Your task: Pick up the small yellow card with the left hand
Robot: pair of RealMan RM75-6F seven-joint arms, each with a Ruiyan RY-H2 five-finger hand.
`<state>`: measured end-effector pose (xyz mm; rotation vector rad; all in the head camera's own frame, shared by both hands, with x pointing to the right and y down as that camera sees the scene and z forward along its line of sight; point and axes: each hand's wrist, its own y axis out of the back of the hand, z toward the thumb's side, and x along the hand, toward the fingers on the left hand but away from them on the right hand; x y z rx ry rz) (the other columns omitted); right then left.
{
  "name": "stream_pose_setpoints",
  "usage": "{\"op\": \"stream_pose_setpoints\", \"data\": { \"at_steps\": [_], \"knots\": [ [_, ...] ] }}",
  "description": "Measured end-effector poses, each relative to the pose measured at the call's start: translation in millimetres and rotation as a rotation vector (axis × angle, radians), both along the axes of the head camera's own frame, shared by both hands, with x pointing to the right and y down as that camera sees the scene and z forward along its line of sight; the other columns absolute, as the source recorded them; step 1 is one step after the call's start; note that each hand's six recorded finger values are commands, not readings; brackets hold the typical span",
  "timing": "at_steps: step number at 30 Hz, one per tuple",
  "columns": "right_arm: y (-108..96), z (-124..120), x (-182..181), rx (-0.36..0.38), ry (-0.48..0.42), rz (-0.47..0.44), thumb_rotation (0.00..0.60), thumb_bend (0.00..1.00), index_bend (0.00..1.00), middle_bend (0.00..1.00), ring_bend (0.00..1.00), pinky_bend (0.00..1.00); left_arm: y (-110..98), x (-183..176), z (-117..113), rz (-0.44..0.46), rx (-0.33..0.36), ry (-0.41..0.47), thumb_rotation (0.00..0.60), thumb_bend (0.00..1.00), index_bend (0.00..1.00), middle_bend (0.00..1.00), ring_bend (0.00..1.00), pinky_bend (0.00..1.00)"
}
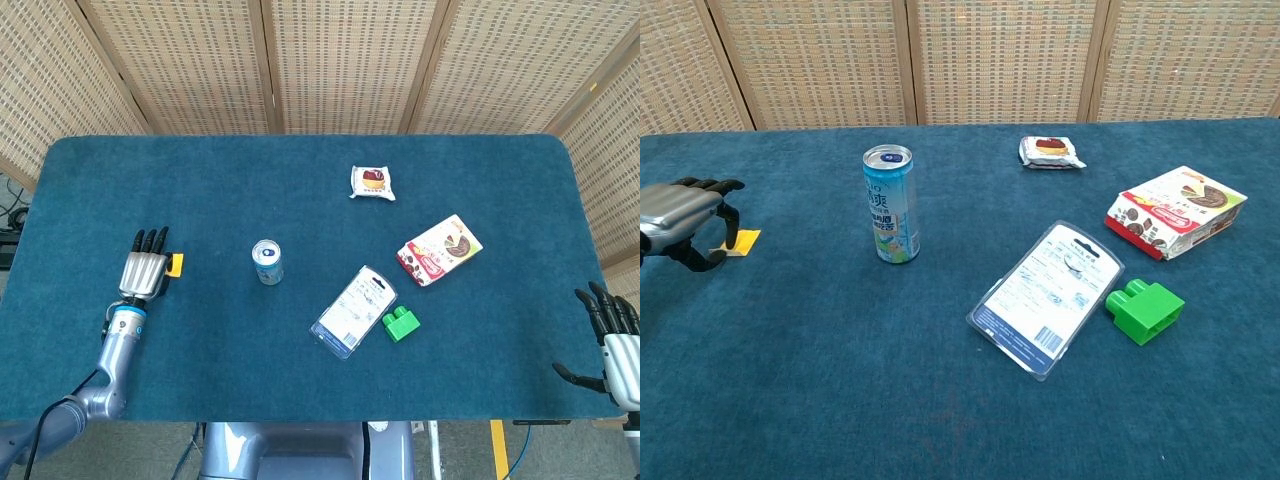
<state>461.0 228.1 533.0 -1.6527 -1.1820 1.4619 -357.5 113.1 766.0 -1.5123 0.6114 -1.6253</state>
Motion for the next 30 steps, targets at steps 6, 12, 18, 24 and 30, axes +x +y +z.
{"op": "stream_pose_setpoints", "data": {
  "at_steps": [6, 12, 18, 24, 30],
  "knots": [
    [0.0, 0.3, -0.1, -0.001, -0.001, 0.0, 0.6, 0.1, 0.0, 0.0, 0.0, 0.0, -0.7, -1.2, 0.6, -0.003, -0.001, -0.004, 0.6, 0.45, 0.52, 0.0, 0.0, 0.0],
    [-0.3, -0.1, -0.2, 0.0, -0.002, -0.001, 0.6, 0.1, 0.0, 0.0, 0.0, 0.0, -0.6, -1.3, 1.1, -0.004, 0.0, -0.006, 0.6, 0.45, 0.54, 0.0, 0.0, 0.0],
    [-0.2, 0.0, -0.1, 0.0, -0.002, 0.0, 0.6, 0.1, 0.0, 0.0, 0.0, 0.0, -0.4, -1.0, 1.4, -0.005, -0.002, -0.005, 0.6, 0.46, 0.55, 0.0, 0.0, 0.0],
    [0.0, 0.0, 0.0, -0.001, -0.002, 0.0, 0.6, 0.1, 0.0, 0.0, 0.0, 0.0, -1.1, -1.6, 1.2, -0.008, -0.002, -0.006, 0.6, 0.48, 0.56, 0.0, 0.0, 0.0],
    [-0.1, -0.1, 0.2, 0.0, -0.002, 0.0, 0.6, 0.1, 0.0, 0.0, 0.0, 0.0, -1.7, -2.3, 0.9, -0.007, 0.0, -0.009, 0.6, 0.48, 0.57, 0.0, 0.0, 0.0]
  ]
}}
